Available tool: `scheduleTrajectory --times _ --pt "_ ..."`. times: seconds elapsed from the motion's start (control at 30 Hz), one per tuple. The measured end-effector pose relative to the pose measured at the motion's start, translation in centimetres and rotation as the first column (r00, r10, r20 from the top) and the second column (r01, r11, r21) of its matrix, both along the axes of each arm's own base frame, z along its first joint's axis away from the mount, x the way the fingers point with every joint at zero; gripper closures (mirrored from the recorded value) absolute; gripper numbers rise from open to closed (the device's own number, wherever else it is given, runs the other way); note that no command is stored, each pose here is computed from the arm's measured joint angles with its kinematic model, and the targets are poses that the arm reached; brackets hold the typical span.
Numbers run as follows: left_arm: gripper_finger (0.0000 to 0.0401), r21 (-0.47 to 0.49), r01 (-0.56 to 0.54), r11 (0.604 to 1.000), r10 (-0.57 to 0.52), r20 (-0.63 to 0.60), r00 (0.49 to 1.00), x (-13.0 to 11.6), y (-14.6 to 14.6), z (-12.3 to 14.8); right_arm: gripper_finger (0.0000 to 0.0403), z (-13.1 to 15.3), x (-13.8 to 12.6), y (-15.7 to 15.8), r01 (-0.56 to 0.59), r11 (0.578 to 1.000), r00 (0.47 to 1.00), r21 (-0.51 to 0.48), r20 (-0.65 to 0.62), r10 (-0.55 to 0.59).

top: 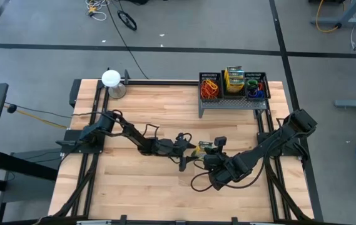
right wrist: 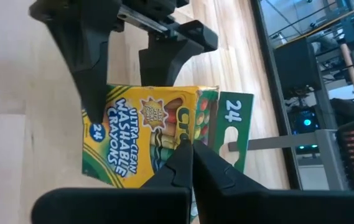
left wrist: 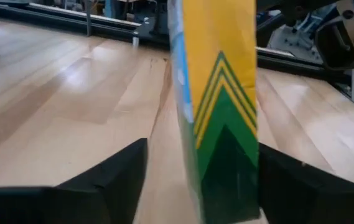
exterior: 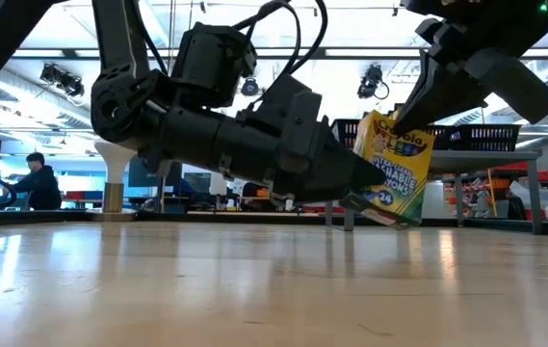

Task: Pick & Place Office Desk Supplies
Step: Put the yellow crayon box into the middle black bin on the shelf

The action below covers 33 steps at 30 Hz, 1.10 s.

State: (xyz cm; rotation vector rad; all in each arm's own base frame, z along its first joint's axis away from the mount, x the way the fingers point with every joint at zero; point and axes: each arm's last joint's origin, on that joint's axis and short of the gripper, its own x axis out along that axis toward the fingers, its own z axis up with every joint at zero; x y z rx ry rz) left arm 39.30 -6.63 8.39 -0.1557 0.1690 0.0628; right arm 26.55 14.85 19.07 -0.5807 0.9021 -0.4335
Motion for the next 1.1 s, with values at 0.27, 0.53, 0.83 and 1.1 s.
scheduleTrajectory --times 0.27,0.53,0.83,1.1 --pt "0.0253 0.086 0.020 0.996 -0.019 -0.014 1.000 0.0 -0.1 -0.1 0.0351 0.1 -0.1 0.1 0.029 0.996 0.999 0.080 0.016 -0.030" --pt "0.0318 0.176 0.044 0.983 -0.041 -0.020 0.999 -0.1 -0.4 -0.1 0.0243 3.7 -1.4 -0.6 0.045 0.947 0.993 0.317 0.089 -0.076" --pt "0.0321 0.249 0.053 0.967 -0.048 -0.024 0.999 -0.3 -1.5 -0.1 0.0134 4.5 -0.6 -2.8 0.152 0.789 0.980 0.596 0.011 -0.197" --pt "0.0321 0.245 0.049 0.968 -0.044 -0.025 0.999 -0.3 -1.4 -0.1 0.0145 2.3 2.1 -4.4 0.121 0.754 0.992 0.646 -0.094 -0.079"
